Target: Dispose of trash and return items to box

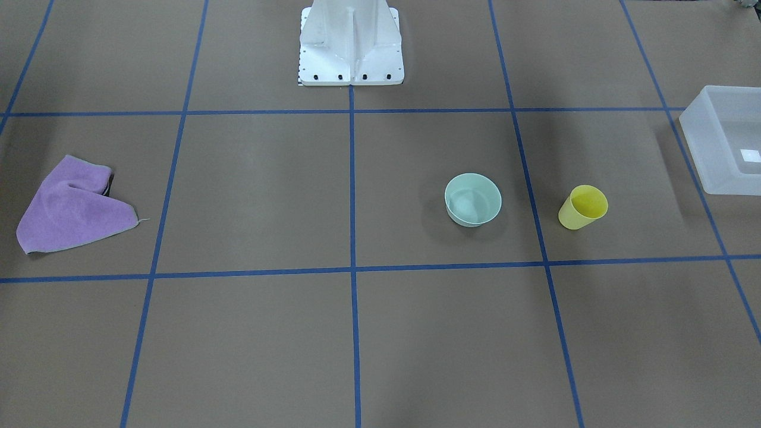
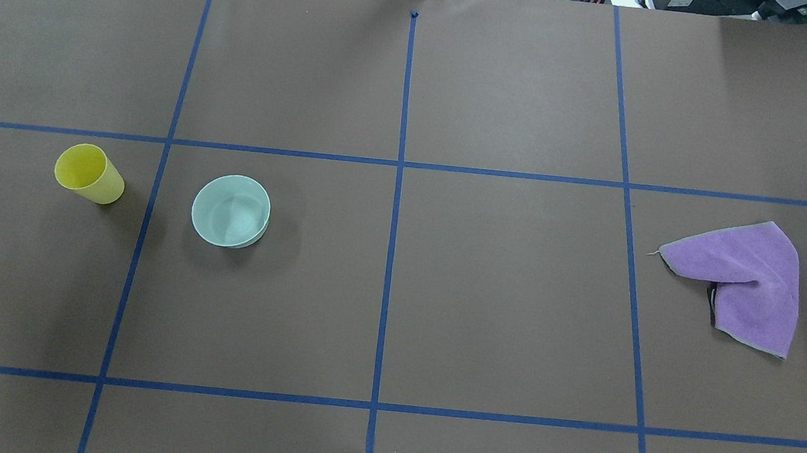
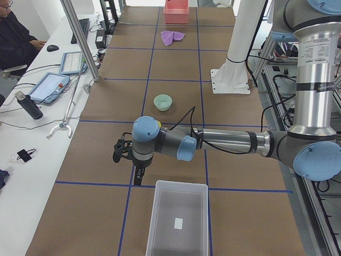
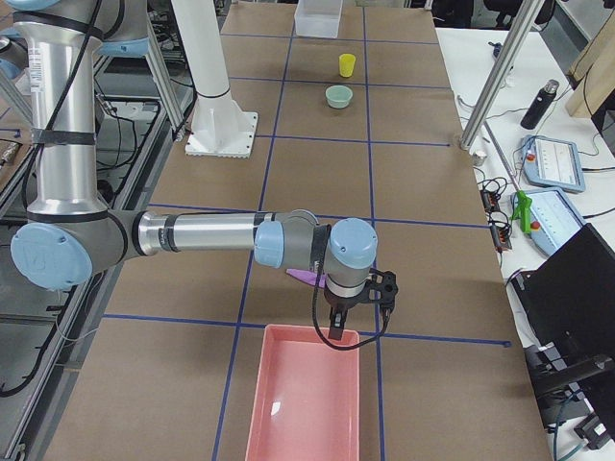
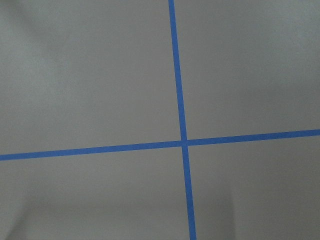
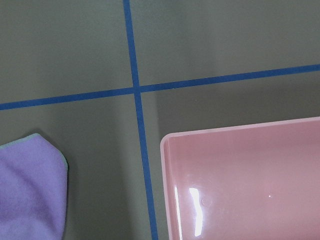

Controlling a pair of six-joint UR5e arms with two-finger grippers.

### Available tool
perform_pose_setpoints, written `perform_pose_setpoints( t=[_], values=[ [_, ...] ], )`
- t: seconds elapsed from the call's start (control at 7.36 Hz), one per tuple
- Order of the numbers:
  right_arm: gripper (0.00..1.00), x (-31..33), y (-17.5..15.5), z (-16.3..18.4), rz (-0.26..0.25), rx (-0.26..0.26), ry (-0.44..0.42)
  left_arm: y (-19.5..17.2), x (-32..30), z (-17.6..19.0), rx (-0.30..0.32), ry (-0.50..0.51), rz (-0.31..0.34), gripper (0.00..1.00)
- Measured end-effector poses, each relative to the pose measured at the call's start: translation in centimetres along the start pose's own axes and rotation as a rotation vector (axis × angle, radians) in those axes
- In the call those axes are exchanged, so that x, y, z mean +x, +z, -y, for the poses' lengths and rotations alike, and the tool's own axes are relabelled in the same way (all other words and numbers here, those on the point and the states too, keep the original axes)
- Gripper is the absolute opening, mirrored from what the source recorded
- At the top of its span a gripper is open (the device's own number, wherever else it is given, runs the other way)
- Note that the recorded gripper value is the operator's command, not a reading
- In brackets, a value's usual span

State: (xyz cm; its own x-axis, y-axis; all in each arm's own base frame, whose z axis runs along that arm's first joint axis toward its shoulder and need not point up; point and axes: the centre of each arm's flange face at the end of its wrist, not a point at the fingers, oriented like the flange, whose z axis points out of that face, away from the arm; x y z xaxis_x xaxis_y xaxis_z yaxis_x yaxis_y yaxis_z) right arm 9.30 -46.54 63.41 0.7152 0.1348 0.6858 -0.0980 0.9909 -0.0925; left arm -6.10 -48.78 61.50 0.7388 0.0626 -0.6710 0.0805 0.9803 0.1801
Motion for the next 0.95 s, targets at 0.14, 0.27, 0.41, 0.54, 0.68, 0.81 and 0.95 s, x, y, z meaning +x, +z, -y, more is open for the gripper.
perform_pose_setpoints(
  t=[0.14, 0.27, 0.41, 0.54, 0.68, 0.81, 0.95],
  values=[
    [1.0, 0.0, 0.0, 0.0, 0.003, 0.001, 0.001, 0.1, -0.1, -0.1, -0.004, -0.002, 0.0, 0.98],
    [1.0, -0.1, 0.0, 0.0, 0.004, 0.001, 0.002, 0.2, -0.2, -0.4, -0.008, -0.004, -0.001, 0.98],
    [1.0, -0.1, 0.0, 0.0, 0.004, 0.001, 0.002, 0.3, -0.3, -0.8, -0.009, -0.003, -0.001, 0.98],
    [1.0, -0.1, 0.0, 0.0, 0.005, 0.001, 0.003, 0.3, -0.4, -1.3, -0.003, 0.004, -0.002, 0.98],
    [1.0, -0.1, 0.0, 0.0, 0.005, 0.002, 0.003, 0.3, -0.4, -1.8, 0.004, 0.014, -0.003, 0.98],
    [1.0, -0.1, -0.1, 0.0, 0.006, 0.003, 0.001, 0.4, -0.6, -2.4, 0.007, 0.019, -0.003, 0.98],
    [1.0, -0.2, -0.1, 0.0, 0.006, 0.004, 0.0, 0.7, -0.9, -3.2, 0.008, 0.021, -0.002, 0.98]
  ],
)
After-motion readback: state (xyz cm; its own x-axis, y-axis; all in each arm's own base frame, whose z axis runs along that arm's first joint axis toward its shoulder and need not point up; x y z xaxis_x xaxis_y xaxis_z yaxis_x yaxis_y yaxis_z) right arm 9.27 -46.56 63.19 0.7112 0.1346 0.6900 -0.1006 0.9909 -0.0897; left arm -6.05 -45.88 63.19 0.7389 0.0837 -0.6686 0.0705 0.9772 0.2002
